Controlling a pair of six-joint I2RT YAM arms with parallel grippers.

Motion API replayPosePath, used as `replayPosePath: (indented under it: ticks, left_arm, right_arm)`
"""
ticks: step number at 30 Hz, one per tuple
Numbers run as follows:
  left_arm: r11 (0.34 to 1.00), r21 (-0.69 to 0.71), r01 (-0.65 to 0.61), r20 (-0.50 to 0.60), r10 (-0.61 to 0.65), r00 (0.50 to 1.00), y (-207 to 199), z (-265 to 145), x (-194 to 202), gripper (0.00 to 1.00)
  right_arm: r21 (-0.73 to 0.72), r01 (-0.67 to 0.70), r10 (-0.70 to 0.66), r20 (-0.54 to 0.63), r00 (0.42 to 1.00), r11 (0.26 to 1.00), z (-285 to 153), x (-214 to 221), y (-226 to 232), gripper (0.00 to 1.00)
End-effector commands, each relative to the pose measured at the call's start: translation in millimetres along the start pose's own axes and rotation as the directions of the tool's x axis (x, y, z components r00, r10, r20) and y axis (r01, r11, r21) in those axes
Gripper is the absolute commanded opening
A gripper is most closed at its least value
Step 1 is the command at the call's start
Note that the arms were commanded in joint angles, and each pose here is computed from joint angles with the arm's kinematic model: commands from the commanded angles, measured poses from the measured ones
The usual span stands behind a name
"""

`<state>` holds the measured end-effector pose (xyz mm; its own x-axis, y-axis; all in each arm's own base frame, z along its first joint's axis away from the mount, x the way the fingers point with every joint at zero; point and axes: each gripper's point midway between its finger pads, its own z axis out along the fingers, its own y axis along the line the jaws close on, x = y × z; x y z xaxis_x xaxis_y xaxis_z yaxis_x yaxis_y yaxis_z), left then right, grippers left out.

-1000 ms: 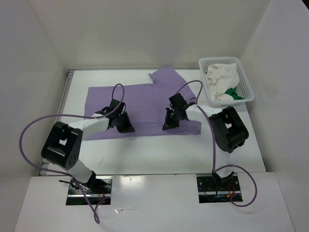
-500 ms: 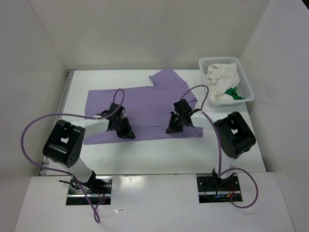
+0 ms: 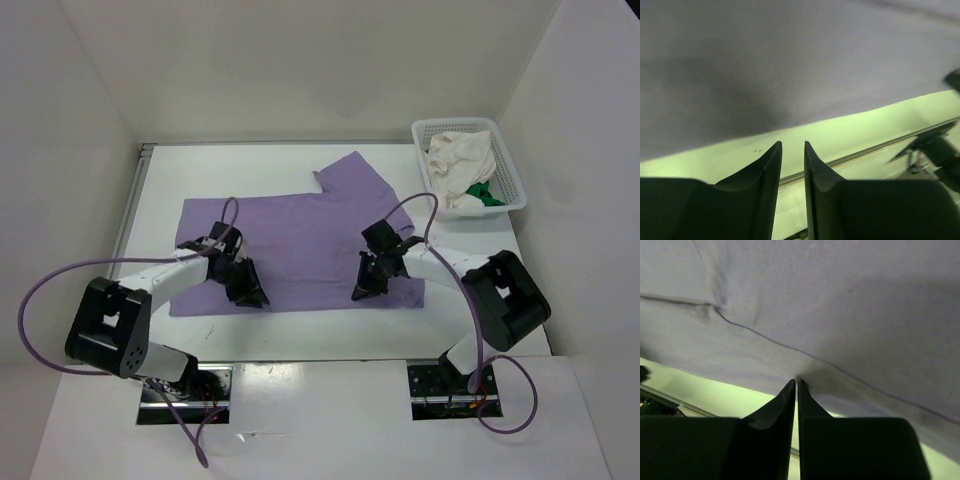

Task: Fold and stack the t-shirts
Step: Fold the flattened tshirt in 1/3 of the way, then grap the side of the flattened tshirt furthest away from the robot with both arms

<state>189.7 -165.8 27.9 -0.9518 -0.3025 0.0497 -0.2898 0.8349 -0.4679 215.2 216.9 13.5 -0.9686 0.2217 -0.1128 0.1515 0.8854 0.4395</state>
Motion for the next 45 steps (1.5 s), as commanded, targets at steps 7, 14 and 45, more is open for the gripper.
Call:
replayPosePath:
  ticks: [7,14,45]
  left_arm:
    - [0.982,0.186,-0.034,0.499,-0.064,0.864,-54,-115,-182,0.34]
    - [0.975,0.093,0.204,0.762,-0.201,0.615,42,-170,-320,0.34]
    - [0.946,-0.228,0.229,0.693,-0.007,0.721,114,-85,-426,0.39]
  right_arm:
    - [-0.105,0.136,-0.112,0.207,0.972,0.985,-54,-100,71,0.15]
    - [-0.174,0.188,-0.147,0.226,0.963,0.967,-42,-126,97,0.0]
    - [-0.181,0.256,-0.227,0.167,0.959,0.95,-21,-122,94,0.08]
